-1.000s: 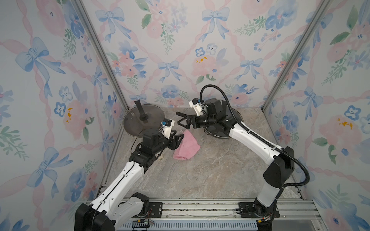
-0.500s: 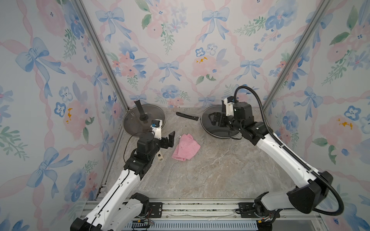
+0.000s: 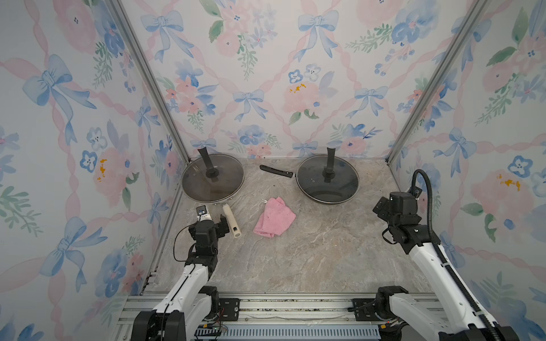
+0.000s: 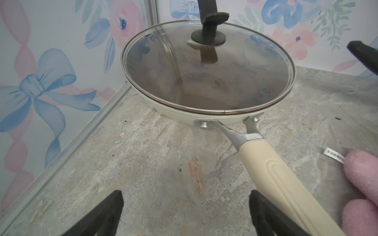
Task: Wipe the pot lid with a cloth
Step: Reset both arms
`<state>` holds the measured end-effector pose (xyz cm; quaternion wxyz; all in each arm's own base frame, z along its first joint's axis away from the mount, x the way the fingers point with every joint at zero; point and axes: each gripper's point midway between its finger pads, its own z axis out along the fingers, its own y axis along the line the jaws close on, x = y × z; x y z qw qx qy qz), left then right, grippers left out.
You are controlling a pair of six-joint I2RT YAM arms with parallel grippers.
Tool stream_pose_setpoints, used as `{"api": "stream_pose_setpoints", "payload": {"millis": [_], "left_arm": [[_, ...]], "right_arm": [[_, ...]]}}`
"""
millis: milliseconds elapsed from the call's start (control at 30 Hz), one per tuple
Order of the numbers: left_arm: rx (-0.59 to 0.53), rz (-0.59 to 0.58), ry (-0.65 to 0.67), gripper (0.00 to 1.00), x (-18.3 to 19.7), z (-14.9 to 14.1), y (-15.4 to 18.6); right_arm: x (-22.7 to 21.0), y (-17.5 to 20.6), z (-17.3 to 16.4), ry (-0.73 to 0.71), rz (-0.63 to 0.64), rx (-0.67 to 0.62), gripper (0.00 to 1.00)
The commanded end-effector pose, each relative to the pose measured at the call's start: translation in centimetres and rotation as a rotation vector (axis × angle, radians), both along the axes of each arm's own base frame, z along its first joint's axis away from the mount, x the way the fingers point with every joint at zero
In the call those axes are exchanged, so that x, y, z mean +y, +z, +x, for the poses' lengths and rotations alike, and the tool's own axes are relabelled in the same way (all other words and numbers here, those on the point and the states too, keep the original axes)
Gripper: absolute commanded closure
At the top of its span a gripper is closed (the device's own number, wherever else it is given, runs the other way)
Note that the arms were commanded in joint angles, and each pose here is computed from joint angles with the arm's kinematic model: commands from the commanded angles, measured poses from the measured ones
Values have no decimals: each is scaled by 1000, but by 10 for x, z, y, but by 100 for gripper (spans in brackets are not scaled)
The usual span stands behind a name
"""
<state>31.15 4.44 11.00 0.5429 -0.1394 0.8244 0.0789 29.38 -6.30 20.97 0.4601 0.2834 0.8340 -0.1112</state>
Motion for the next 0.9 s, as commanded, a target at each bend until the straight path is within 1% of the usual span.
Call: {"api": "stream_pose_setpoints", "payload": {"millis": [0,67,100,267,333,433,567,767,867], "left_arm": [[-131,1,8,2,3,23,17],[-148,1,-2,2,1,30,9],[-168,0,-2,2,1,34,11],[-149,75,-178,2,-23,64,12],[-147,82,-198,2,-25,69,6],[-151,95,-236,2,-34,71,-5],[-154,105,-222,2,-33,68,-7],[-154,108,-221,2,-33,68,-8],[-154,110,-219,2,-33,68,-7]], "right_arm": [[-8,-4,-1,-15,-51,-6,4],[-7,-10,2,5,-63,11,4],[-6,-13,3,14,-70,25,3],[0,-25,10,82,-94,83,4],[3,-28,16,116,-104,77,4],[9,-34,27,169,-129,38,3],[20,-47,47,269,-184,-53,3],[23,-64,72,283,-250,-215,3],[28,-81,86,313,-246,-214,4]]}}
